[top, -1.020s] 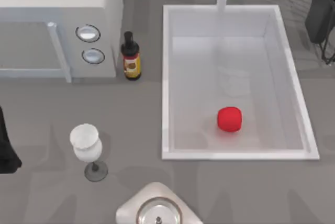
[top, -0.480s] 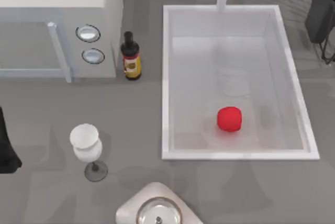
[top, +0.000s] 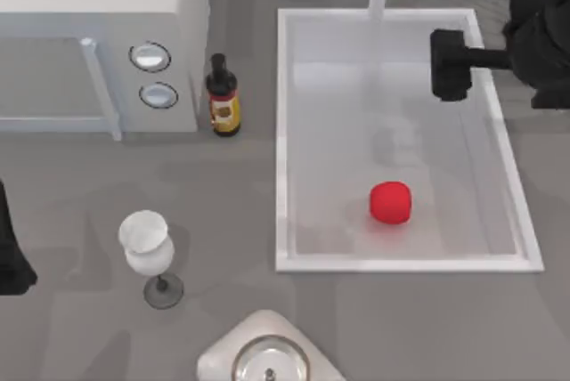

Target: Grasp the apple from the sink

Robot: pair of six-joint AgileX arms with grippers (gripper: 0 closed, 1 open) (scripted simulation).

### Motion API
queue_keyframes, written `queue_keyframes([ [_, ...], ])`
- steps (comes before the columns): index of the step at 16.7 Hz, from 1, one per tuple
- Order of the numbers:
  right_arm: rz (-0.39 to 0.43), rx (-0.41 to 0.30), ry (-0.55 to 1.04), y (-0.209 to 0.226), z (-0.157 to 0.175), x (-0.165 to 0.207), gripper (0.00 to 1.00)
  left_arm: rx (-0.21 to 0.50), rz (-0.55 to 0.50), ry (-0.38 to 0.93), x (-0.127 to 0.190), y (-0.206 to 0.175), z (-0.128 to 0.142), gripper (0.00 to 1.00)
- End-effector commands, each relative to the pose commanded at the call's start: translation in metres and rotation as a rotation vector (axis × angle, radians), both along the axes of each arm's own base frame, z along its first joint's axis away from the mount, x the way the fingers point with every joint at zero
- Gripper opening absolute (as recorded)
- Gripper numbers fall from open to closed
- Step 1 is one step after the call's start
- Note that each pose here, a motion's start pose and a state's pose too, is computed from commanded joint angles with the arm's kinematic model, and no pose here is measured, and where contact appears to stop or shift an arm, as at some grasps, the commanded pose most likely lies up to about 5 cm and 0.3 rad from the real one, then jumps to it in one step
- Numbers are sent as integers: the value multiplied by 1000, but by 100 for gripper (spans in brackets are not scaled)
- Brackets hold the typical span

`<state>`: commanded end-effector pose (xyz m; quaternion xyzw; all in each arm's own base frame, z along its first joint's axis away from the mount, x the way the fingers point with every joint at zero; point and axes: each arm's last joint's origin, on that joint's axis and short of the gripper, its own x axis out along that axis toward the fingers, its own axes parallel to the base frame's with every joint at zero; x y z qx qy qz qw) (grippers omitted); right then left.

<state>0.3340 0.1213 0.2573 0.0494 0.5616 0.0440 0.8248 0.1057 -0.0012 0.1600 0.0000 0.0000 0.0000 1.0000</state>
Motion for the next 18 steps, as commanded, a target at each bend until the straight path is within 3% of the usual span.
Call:
queue_keyframes([
  [4, 1, -60, 206, 44, -44, 44, 100, 0, 0, 0, 0, 0, 0, 100],
  [9, -2, -122, 356, 77, -91, 68, 100, 0, 0, 0, 0, 0, 0, 100],
  [18, -7, -132, 379, 79, -105, 71, 100, 0, 0, 0, 0, 0, 0, 100],
])
